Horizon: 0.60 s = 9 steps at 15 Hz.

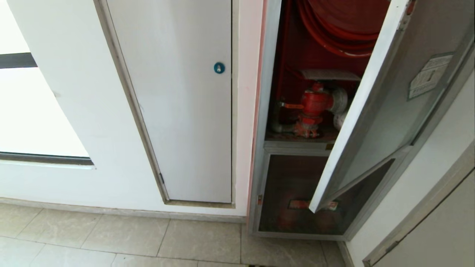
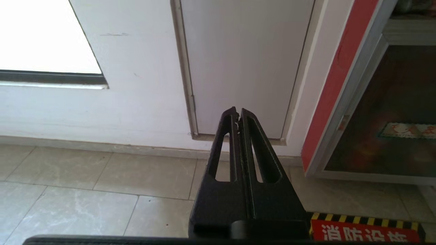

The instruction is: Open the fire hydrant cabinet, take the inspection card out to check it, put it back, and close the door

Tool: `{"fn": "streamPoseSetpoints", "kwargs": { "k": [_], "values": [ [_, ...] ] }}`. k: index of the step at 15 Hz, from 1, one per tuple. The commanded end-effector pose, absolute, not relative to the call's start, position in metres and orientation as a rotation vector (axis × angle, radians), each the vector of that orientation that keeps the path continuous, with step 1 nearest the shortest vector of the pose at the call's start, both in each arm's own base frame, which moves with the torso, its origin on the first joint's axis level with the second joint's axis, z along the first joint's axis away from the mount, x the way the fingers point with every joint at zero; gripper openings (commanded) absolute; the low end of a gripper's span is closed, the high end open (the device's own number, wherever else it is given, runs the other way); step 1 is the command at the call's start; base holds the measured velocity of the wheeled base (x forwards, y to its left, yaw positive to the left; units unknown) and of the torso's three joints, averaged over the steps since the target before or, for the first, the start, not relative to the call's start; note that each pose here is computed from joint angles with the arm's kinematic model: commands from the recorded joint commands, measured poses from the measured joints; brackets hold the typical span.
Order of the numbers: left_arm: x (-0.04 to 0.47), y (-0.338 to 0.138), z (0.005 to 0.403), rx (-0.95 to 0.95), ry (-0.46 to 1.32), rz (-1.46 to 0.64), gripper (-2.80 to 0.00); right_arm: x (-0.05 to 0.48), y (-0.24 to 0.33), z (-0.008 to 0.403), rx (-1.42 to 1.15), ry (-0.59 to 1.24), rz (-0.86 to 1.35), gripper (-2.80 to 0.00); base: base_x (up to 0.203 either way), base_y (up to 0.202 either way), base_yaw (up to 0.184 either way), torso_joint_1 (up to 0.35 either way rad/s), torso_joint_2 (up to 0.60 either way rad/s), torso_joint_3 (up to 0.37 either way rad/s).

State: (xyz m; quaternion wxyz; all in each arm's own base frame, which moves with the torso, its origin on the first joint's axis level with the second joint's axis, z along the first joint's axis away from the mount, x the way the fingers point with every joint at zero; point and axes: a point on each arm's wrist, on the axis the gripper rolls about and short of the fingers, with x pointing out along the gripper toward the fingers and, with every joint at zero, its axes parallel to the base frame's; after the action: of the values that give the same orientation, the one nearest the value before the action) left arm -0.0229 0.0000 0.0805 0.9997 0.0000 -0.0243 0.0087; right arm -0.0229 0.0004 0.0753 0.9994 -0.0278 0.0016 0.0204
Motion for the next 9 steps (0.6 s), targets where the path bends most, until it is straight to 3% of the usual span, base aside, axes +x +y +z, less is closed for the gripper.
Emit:
{"fn": "streamPoseSetpoints", "kwargs": {
  "k": [1, 4, 9],
  "values": [
    [-0.0215, 0.0000, 0.0759, 0.000, -0.031, 0.017, -2.80, -0.0229, 0.0004, 0.0753, -0.058, 0.003, 0.042, -2.80, -0.198, 0.000, 0.002, -0.007, 0.01, -0.002],
    [-0.0215, 0.0000, 0.0759, 0.000, -0.031, 0.017, -2.80, -0.0228, 0.0004, 0.0753, -0.057, 0.005, 0.042, -2.80, -0.179, 0.000, 0.002, 0.001, 0.00, 0.005],
    [-0.0215, 0.0001, 0.0763, -0.001, -0.035, 0.018, -2.80, -0.0229, 0.0004, 0.0753, -0.060, 0.003, 0.042, -2.80, -0.011, 0.000, 0.000, 0.005, 0.00, -0.004]
  ]
}}
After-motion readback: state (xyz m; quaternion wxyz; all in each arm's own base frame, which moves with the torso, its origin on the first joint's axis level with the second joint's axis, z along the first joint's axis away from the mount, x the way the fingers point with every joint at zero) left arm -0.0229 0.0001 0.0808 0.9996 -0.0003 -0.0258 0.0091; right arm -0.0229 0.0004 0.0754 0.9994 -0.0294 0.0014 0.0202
